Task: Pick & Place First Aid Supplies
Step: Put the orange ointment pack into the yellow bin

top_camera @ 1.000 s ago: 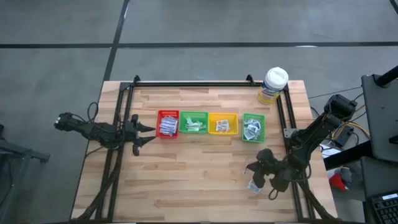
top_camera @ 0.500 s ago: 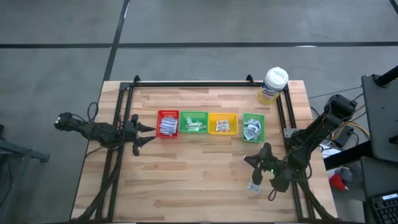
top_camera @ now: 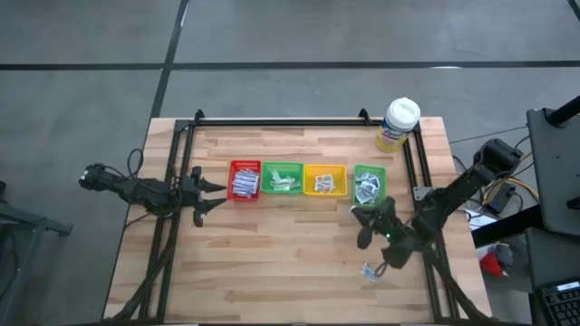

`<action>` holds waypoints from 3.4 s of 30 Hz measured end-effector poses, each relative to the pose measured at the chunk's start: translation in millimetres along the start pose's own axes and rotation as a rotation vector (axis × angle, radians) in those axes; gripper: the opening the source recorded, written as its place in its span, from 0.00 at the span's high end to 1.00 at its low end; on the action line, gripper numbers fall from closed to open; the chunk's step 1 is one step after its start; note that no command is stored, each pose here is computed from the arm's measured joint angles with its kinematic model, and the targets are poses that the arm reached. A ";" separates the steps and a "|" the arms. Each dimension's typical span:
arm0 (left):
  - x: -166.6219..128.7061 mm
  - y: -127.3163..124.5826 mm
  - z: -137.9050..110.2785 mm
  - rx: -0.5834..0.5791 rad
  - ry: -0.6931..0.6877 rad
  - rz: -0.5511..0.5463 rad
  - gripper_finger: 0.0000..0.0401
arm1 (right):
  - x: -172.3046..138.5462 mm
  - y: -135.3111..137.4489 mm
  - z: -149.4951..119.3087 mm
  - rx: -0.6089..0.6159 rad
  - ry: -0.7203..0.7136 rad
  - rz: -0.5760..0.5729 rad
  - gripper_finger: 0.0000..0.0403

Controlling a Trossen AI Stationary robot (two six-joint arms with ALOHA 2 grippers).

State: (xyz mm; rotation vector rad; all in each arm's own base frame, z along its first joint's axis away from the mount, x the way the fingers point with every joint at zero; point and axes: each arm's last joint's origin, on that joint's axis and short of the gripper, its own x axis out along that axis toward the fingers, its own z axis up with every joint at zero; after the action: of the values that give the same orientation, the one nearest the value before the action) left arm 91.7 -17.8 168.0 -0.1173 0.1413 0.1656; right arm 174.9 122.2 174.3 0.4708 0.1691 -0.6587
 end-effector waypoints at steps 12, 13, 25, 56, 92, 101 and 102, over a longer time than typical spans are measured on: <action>0.0 0.0 -0.1 0.000 0.000 0.000 0.53 | 50.3 -3.1 22.7 0.241 0.106 -0.073 0.98; 0.0 0.0 0.0 0.000 0.000 0.000 0.53 | 55.1 -4.6 25.0 0.258 0.117 -0.079 0.98; 0.0 0.0 0.0 0.000 0.000 0.000 0.53 | 96.8 -27.0 52.6 0.434 0.155 -0.142 0.98; 0.0 0.0 0.0 0.000 0.000 0.000 0.53 | 110.1 -26.7 74.0 0.541 0.034 -0.074 0.98; 0.0 0.0 0.0 0.000 0.000 0.000 0.53 | 113.1 -37.1 72.5 0.883 0.070 -0.214 0.98; 0.0 0.0 0.0 0.000 0.000 0.000 0.53 | 119.3 -16.4 112.6 0.796 0.193 -0.431 0.98; 0.0 0.0 0.1 0.000 0.000 0.001 0.53 | 122.0 -15.5 115.2 0.785 0.221 -0.465 0.98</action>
State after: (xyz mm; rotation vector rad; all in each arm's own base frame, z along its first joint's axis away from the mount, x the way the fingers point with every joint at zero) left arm 91.7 -17.8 168.0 -0.1173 0.1412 0.1661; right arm 261.0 -9.8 234.0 1.2859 0.2300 -1.1295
